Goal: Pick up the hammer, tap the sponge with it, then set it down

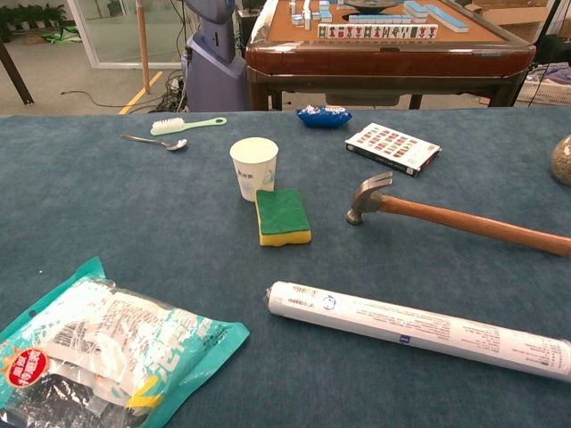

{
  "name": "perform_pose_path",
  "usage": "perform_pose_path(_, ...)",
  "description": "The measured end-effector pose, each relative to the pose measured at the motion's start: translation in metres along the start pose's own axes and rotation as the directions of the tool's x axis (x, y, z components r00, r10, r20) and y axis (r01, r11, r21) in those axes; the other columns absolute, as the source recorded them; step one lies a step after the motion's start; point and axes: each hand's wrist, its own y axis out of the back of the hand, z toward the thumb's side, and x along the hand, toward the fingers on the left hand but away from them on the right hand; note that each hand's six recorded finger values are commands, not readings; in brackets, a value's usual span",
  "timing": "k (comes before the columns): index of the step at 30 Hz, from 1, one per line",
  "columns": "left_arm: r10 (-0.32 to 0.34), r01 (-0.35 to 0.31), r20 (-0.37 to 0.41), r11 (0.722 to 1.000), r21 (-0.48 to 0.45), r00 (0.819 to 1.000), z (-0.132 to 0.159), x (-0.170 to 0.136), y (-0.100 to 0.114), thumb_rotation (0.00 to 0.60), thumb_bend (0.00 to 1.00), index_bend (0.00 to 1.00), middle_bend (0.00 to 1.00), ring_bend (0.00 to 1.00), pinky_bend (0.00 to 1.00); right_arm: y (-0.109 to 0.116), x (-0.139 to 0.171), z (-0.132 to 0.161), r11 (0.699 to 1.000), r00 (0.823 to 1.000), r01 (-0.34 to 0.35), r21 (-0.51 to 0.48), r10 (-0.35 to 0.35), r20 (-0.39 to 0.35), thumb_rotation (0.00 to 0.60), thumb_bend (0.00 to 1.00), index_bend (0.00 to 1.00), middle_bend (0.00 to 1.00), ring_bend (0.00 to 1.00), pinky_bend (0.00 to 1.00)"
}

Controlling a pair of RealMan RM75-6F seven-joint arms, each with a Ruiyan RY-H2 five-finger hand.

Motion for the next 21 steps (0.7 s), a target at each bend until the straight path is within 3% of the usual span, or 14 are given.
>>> perform_pose_path(15,0.028,-0.028,0.006,1.0,-0.009,1.0,-0.001,-0.002,0.004,0.6,0.24,0.14,0.02,0.03,0.0,0.001,-0.003,0.006,1.0,1.0,-0.01,0.016,0.01,-0.025,0.6,0.29,0.0,0.22,0.09,0.25)
perform_pose_path(21,0.024,-0.024,0.006,1.0,-0.005,1.0,-0.002,-0.004,0.004,0.6,0.24,0.14,0.02,0.03,0.0,-0.003,-0.018,0.018,0.995,0.997,-0.046,0.093,0.051,-0.053,0.6,0.29,0.12,0.29,0.09,0.25)
